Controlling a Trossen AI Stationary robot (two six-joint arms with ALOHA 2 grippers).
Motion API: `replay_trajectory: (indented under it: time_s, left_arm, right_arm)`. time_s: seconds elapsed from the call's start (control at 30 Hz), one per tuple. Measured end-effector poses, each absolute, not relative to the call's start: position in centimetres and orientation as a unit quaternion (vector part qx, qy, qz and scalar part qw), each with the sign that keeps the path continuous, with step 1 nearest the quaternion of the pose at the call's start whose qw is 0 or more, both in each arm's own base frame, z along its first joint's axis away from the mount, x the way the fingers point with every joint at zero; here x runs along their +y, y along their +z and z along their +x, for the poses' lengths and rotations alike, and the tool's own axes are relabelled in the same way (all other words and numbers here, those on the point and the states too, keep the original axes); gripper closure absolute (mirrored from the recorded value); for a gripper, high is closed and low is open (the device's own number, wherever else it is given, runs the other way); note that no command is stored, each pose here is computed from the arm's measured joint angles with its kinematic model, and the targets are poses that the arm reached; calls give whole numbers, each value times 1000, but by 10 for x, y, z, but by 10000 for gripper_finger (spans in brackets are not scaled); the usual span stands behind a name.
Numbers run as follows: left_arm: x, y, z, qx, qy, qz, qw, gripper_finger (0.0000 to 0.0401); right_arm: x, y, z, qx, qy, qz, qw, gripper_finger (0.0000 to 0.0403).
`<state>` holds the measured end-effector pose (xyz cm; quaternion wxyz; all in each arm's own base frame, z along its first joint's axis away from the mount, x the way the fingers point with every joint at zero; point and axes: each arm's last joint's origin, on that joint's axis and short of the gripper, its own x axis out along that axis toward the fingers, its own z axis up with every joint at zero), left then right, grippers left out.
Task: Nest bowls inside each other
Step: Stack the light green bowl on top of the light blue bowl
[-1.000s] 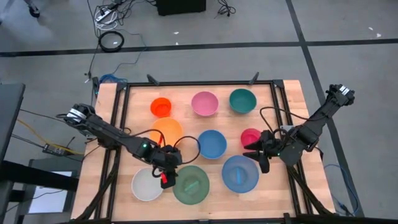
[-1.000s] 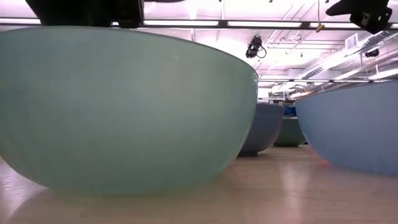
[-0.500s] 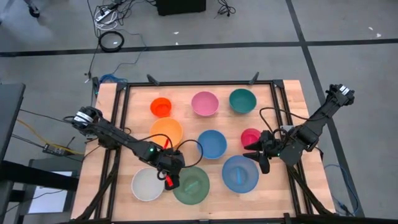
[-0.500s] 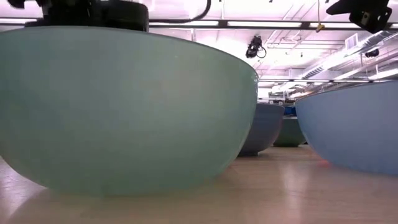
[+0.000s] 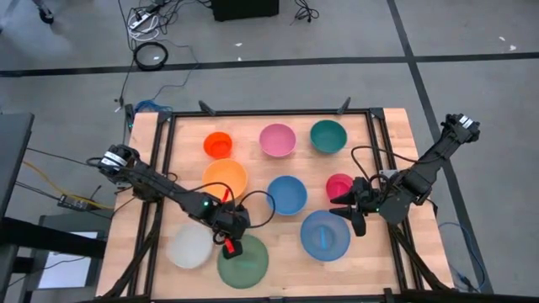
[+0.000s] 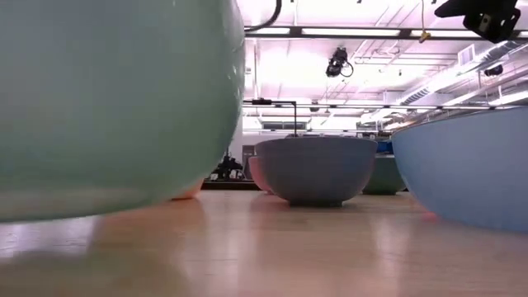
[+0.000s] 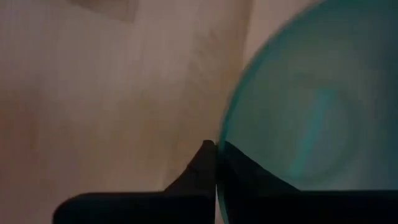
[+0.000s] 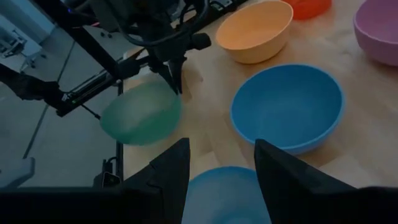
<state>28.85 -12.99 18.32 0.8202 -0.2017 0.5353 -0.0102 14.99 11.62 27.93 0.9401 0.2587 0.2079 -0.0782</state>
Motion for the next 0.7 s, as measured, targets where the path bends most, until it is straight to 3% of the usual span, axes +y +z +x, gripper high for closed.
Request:
replay_trajectory:
  time_s: [0.37, 0.57, 0.7]
  left_arm:
    - [-132, 189, 298, 480, -18, -200, 854, 391]
    - [-134, 209, 318, 330, -21, -176, 927, 392]
    - [-121, 226, 333, 265, 20, -154, 952, 393]
  right_arm:
    - [116, 279, 150, 208, -77, 255, 941, 234]
    - [116, 279, 150, 207, -79, 251, 942, 234]
    - [116, 279, 150, 207, -79, 248, 943, 234]
